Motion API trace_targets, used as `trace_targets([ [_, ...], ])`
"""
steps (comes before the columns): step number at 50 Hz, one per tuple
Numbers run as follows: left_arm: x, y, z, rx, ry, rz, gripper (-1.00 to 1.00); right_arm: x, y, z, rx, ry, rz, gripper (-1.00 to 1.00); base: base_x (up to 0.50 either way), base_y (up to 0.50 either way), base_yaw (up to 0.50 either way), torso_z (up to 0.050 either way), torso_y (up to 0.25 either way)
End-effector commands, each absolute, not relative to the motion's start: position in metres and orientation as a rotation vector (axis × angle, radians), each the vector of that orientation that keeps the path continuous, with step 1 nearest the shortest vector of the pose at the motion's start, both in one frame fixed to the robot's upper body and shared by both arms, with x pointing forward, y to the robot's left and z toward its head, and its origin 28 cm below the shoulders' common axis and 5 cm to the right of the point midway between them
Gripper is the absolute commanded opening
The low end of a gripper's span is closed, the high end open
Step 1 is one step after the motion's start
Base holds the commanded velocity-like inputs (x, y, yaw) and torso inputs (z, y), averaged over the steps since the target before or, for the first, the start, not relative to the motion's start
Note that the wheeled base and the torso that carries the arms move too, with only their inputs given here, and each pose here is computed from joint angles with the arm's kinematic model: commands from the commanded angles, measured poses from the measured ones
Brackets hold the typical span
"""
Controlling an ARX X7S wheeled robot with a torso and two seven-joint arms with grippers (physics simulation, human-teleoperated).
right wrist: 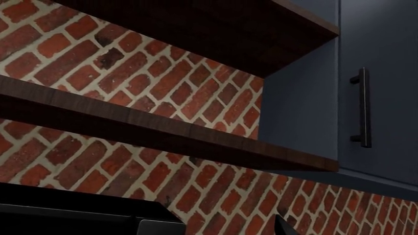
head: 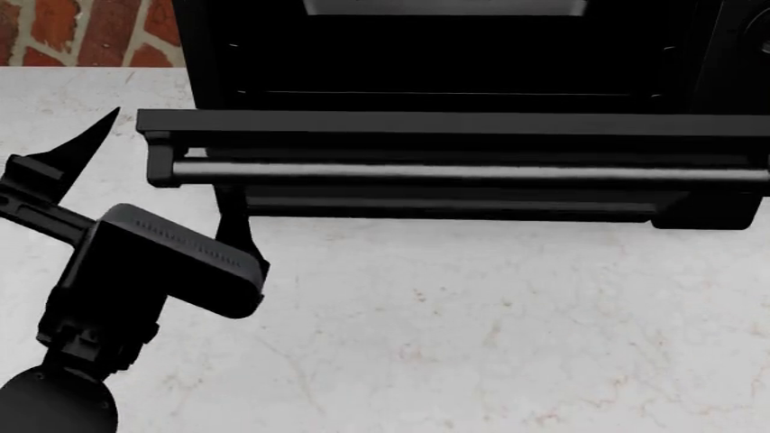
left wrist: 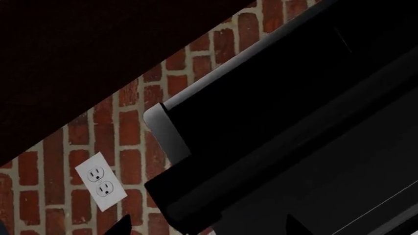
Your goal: Close the toaster oven door.
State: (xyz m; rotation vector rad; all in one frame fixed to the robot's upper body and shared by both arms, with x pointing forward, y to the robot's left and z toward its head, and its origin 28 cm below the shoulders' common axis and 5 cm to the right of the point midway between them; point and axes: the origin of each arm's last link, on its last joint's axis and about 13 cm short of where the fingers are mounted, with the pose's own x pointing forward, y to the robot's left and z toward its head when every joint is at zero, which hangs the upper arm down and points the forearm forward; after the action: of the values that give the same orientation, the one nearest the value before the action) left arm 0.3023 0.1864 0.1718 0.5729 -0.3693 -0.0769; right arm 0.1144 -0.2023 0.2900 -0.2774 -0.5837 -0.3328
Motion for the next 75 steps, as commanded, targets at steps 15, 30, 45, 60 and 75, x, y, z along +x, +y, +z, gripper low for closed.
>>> trace_targets([
  [15, 0.357, 0.155, 0.200, 0.511, -0.245, 0.028, 1.00, 0.111, -0.204, 0.291, -0.272, -0.590, -0.336, 1.00, 0.00, 0.00, 0.00, 0.000, 0.000],
  [30, 0.388, 0.141, 0.205, 0.579, -0.257, 0.105, 1.00, 0.112, -0.205, 0.292, -0.272, -0.590, -0.338, 1.00, 0.00, 0.00, 0.00, 0.000, 0.000],
  [45, 0.418, 0.138, 0.211, 0.679, -0.271, 0.160, 1.00, 0.108, -0.206, 0.293, -0.278, -0.587, -0.347, 1.00, 0.00, 0.00, 0.00, 0.000, 0.000],
  [60, 0.427, 0.142, 0.223, 0.767, -0.254, 0.166, 1.00, 0.102, -0.209, 0.294, -0.284, -0.583, -0.363, 1.00, 0.00, 0.00, 0.00, 0.000, 0.000],
  [75, 0.432, 0.155, 0.244, 0.850, -0.209, 0.162, 1.00, 0.101, -0.212, 0.289, -0.281, -0.573, -0.375, 1.00, 0.02, 0.00, 0.00, 0.001, 0.000],
])
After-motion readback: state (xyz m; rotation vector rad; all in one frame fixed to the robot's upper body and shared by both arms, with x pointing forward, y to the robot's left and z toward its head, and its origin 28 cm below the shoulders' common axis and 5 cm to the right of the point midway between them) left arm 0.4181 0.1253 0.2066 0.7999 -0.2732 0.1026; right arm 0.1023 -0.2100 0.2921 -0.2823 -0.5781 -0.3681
